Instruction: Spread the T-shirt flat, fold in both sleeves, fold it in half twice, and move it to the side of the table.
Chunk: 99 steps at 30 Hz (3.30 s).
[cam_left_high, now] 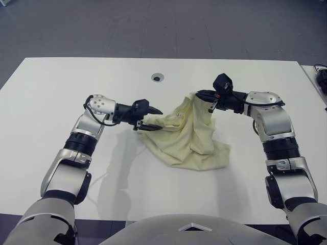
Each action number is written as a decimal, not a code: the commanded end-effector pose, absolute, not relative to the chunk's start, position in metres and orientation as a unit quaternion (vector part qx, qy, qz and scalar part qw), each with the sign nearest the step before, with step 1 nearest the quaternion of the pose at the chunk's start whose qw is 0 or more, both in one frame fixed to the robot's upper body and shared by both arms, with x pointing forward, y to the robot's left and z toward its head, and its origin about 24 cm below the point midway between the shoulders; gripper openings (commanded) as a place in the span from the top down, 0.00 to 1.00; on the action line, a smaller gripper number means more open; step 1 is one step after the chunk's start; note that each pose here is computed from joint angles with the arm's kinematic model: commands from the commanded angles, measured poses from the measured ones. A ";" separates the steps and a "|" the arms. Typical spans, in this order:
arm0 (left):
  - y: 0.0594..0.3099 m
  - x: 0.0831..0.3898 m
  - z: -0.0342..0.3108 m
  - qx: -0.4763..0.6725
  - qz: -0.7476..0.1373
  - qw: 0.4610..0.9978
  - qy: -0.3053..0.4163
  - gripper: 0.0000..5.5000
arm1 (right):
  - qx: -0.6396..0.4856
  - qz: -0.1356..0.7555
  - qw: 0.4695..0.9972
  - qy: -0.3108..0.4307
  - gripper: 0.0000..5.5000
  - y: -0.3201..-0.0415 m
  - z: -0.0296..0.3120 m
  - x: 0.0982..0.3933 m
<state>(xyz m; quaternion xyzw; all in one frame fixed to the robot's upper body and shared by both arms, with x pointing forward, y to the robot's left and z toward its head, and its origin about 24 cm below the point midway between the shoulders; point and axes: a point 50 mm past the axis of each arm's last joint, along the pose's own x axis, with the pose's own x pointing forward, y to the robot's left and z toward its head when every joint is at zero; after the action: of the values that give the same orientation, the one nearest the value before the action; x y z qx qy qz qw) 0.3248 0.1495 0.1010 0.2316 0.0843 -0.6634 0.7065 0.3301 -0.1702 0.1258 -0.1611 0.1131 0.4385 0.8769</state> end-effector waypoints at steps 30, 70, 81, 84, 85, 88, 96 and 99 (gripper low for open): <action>0.166 0.399 0.183 0.393 -0.442 0.803 0.073 1.00 | -0.322 0.308 0.895 -0.030 1.00 -0.193 0.189 0.391; 0.164 0.174 0.110 0.481 -0.659 0.565 0.121 1.00 | -0.412 0.595 0.655 0.219 1.00 -0.226 0.132 0.189; 0.169 0.142 0.098 0.437 -0.667 0.563 0.218 1.00 | -0.358 0.616 0.605 0.356 1.00 -0.214 0.104 0.141; 0.169 0.146 0.105 0.409 -0.662 0.591 0.215 0.90 | -0.342 0.623 0.605 0.360 0.95 -0.208 0.120 0.139; 0.169 0.149 0.109 0.392 -0.659 0.606 0.211 0.88 | -0.338 0.621 0.611 0.357 0.94 -0.208 0.127 0.142; 0.170 0.161 0.127 0.343 -0.658 0.642 0.193 0.77 | -0.337 0.617 0.627 0.337 0.84 -0.210 0.151 0.153; 0.178 0.259 0.146 0.398 -0.488 0.771 0.095 0.51 | -0.336 0.495 0.779 0.188 0.59 -0.210 0.177 0.231; 0.174 0.298 0.129 0.471 -0.425 0.770 0.063 0.41 | -0.343 0.437 0.818 0.152 0.49 -0.204 0.158 0.272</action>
<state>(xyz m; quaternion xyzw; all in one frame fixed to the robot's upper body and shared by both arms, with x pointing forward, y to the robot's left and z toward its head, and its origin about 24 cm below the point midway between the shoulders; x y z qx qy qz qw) 0.2754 0.1789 0.1414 0.4247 0.0817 -0.4543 0.7788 0.2473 -0.2105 0.1697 -0.3374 0.1741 0.4660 0.7992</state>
